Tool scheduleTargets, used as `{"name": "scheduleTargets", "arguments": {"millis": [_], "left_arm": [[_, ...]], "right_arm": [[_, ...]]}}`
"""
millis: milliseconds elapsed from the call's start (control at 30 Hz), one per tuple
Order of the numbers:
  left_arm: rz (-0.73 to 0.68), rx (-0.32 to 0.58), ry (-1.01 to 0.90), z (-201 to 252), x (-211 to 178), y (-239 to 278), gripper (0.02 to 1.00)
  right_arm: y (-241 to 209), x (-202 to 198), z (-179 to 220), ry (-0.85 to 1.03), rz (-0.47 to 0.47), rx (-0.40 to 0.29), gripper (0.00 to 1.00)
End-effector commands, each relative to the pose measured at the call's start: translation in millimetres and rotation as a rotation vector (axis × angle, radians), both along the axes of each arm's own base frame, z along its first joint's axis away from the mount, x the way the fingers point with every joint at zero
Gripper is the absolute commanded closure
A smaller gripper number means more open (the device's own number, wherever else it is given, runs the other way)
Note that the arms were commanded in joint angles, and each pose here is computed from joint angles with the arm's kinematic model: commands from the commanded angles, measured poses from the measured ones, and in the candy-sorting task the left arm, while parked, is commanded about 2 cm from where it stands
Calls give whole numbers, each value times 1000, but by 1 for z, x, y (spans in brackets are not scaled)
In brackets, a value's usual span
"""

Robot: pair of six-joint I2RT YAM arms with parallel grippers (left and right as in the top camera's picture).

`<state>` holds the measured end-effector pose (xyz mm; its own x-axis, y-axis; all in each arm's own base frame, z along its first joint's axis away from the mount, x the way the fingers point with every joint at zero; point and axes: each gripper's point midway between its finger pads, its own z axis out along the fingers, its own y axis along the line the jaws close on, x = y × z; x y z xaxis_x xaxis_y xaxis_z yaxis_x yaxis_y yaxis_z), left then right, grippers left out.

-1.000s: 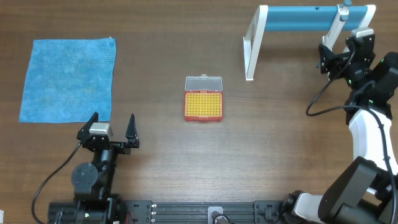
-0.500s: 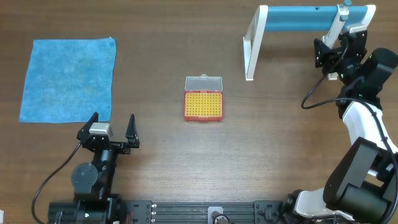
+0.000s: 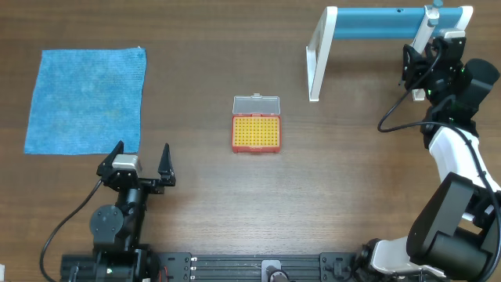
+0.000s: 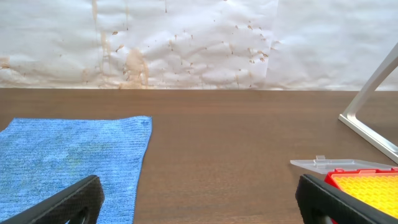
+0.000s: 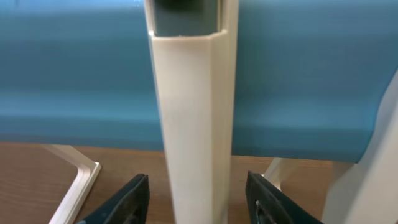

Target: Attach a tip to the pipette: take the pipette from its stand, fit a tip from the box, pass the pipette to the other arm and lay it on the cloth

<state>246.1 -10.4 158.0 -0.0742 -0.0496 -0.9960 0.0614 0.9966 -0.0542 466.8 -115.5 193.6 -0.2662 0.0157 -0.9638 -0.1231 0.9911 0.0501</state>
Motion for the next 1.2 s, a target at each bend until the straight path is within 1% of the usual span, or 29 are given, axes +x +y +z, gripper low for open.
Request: {"name": "scheduleTargets", "arguments": {"millis": [33,100,200,433,500,533,633,867,1033,1200], "left_arm": [[-15,12,-1,0,-1,-2,20],[-15,12,-1,0,-1,-2,20],[-15,12,-1,0,-1,-2,20],[-15,12,-2,0,-1,-2,20],[-15,12,-1,0,-1,-2,20],[-15,12,-1,0,-1,-2,20],[-15,12,-1,0,-1,-2,20],[-15,12,-1,0,-1,-2,20],[-15,12,-1,0,-1,-2,20],[-15,12,-1,0,-1,-2,20]], "right_arm": [[1,5,5,-10,-8,8,581],[1,5,5,-10,-8,8,647],[1,5,5,-10,-8,8,678],[1,5,5,-9,-8,8,805],[1,5,5,-9,-8,8,814],[1,5,5,-9,-8,8,864],[0,5,5,-9,-9,8,919],[0,3,15,-30,-11,-2,921],[3,-5,44,-80,-11,-24,921],[3,-29,84,-123,-33,-53,921]]}}
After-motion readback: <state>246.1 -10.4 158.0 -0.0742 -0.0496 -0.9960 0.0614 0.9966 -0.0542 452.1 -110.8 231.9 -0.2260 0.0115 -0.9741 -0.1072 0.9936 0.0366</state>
